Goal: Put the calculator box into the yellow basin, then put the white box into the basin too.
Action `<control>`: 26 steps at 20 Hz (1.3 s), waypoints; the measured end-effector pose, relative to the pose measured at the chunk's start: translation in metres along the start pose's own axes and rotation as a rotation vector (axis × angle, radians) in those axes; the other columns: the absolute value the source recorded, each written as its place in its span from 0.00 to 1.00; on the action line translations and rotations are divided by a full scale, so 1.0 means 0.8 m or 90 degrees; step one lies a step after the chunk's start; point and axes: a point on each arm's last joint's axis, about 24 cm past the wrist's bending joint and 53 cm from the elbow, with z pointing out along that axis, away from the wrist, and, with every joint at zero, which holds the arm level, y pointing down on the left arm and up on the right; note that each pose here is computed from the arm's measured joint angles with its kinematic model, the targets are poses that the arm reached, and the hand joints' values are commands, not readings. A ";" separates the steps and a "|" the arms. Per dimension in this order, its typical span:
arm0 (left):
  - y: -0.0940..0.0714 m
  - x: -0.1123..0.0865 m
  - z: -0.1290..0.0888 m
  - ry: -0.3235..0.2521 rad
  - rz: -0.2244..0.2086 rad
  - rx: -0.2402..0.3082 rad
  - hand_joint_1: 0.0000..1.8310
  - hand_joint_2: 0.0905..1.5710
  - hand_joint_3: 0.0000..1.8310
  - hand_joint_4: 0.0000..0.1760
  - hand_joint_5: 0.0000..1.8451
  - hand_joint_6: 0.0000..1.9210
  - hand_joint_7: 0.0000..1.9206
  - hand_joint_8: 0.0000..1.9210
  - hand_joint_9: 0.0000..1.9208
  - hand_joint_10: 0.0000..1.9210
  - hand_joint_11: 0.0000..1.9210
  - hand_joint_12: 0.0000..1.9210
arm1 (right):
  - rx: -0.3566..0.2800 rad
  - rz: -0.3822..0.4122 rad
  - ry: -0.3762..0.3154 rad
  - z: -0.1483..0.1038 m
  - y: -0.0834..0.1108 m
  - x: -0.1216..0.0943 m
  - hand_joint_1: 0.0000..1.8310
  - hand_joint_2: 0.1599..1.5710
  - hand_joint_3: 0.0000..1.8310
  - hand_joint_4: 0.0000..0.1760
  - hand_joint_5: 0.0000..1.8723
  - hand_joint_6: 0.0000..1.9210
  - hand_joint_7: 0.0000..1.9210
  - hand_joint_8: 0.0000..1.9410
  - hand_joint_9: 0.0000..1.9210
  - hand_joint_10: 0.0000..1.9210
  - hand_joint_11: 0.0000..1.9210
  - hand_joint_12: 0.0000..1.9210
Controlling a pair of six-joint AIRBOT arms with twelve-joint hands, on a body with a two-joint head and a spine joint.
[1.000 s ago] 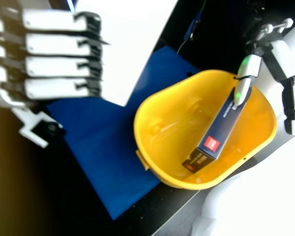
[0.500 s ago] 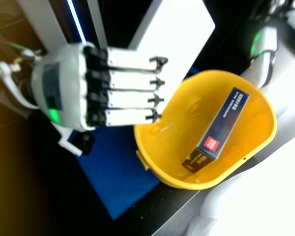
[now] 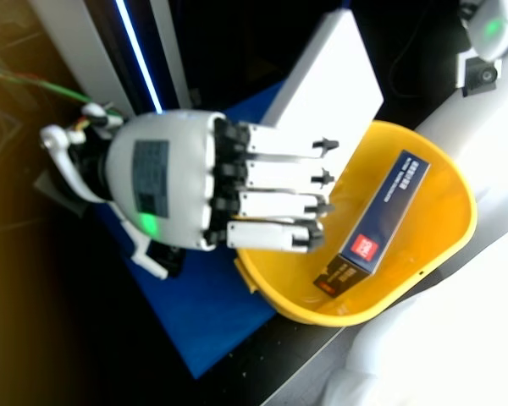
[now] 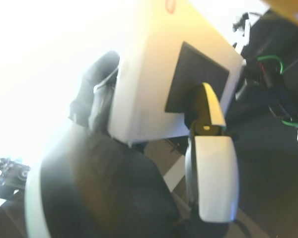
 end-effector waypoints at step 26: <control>-0.051 -0.052 -0.054 -0.058 0.011 0.087 0.29 0.70 0.00 0.00 0.18 0.00 0.17 0.00 0.07 0.25 0.00 0.65 | -0.050 0.038 -0.013 -0.011 0.023 -0.007 0.51 0.67 0.00 0.00 0.36 0.19 0.35 0.03 0.25 0.14 0.00 0.76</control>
